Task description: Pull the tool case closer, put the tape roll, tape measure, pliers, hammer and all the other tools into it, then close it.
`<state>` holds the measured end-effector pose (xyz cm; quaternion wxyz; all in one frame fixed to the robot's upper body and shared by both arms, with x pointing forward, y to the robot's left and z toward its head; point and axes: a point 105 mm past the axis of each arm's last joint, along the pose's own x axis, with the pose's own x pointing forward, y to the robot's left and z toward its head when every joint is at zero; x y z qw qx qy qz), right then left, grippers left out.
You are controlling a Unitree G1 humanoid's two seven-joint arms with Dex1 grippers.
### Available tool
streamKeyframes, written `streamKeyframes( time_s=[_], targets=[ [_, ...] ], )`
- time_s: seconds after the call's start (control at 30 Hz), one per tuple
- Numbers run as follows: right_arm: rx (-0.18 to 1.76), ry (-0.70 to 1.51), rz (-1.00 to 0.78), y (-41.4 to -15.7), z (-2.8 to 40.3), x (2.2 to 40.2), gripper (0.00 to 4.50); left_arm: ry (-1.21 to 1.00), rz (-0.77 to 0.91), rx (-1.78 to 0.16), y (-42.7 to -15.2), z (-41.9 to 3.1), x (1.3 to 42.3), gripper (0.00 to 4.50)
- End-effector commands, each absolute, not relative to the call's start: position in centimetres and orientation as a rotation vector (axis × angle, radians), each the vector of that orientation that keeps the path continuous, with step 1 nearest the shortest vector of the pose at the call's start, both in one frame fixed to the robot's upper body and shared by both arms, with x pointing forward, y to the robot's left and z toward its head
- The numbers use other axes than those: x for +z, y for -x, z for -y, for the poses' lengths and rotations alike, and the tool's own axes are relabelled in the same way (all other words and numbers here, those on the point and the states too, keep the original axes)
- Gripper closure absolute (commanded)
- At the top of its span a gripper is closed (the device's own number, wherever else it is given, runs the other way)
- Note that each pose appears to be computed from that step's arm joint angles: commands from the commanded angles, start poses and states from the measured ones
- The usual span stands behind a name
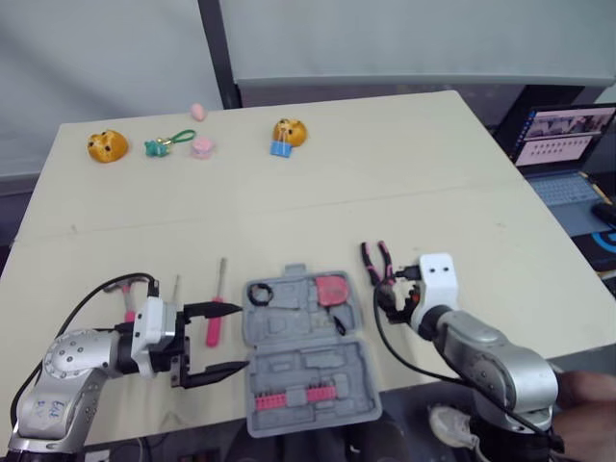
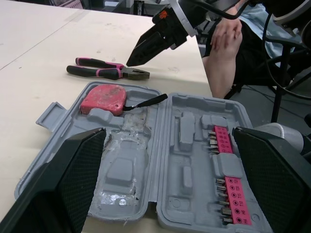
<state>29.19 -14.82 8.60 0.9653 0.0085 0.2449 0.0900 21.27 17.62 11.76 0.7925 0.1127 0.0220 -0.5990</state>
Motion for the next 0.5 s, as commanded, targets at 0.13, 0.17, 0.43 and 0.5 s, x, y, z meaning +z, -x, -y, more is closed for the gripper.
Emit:
streamKeyframes(
  time_s=[0.13,0.17,0.43,0.5],
  targets=[
    [0.156,-0.011,-0.486,-29.9,14.9,8.0,0.02,-0.276,-0.026,-1.290,-21.1,-17.5,12.5,0.00],
    [0.153,-0.008,-0.490,-30.1,14.9,7.7,0.02,-0.277,-0.026,-1.289,-21.1,-17.5,12.5,0.00],
    [0.152,-0.007,-0.504,-31.2,14.9,6.5,0.02,-0.285,-0.028,-1.283,-21.1,-17.5,12.8,0.00],
    [0.155,-0.007,-0.506,-31.4,14.8,6.3,0.02,-0.285,-0.029,-1.279,-21.0,-17.6,12.8,0.00]
  ],
)
